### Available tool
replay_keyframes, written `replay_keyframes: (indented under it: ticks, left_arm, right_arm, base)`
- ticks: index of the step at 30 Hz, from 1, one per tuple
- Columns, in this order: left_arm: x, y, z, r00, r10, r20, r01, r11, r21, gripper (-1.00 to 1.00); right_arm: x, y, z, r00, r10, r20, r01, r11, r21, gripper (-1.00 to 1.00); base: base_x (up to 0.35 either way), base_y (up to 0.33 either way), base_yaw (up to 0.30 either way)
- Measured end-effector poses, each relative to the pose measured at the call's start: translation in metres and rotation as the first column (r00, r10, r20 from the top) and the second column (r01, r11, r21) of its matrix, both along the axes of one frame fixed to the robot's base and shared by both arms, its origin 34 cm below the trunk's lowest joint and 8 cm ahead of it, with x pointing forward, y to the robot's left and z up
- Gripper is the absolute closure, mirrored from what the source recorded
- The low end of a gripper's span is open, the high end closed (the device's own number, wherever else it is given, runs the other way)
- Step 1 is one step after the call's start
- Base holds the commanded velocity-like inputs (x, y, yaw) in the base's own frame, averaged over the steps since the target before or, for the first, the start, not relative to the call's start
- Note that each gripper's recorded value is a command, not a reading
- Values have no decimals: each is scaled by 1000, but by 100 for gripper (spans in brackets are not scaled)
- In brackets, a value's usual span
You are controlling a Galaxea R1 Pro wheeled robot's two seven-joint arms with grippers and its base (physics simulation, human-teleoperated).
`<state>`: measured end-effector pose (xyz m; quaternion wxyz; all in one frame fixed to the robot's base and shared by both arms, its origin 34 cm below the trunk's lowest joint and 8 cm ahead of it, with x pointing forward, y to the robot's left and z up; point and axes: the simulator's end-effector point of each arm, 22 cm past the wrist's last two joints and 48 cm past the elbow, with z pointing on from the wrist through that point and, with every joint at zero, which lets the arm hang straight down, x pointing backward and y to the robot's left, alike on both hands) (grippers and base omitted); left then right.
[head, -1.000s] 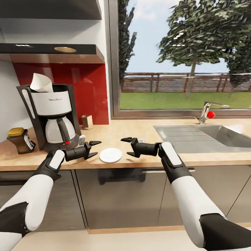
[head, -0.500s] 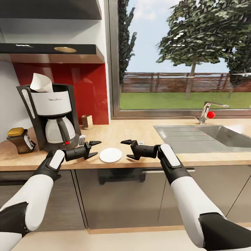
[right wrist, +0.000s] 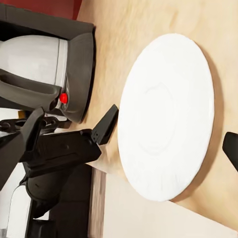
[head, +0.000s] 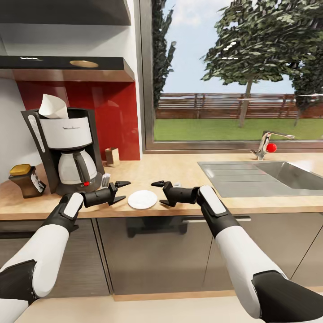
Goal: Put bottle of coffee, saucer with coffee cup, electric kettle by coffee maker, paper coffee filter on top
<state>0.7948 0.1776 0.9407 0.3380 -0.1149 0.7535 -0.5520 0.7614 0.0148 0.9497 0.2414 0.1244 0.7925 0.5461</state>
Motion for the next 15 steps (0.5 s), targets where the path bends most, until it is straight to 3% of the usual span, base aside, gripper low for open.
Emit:
replay_keyframes:
  ticks: [15]
  left_arm:
    - [-1,-7,0,1000,-11,-3,11,1000,-7,-100]
  right_arm:
    - [6,5,3,1000,5,-13,-6,1000,-19,-100]
  base:
    - [0,0,0]
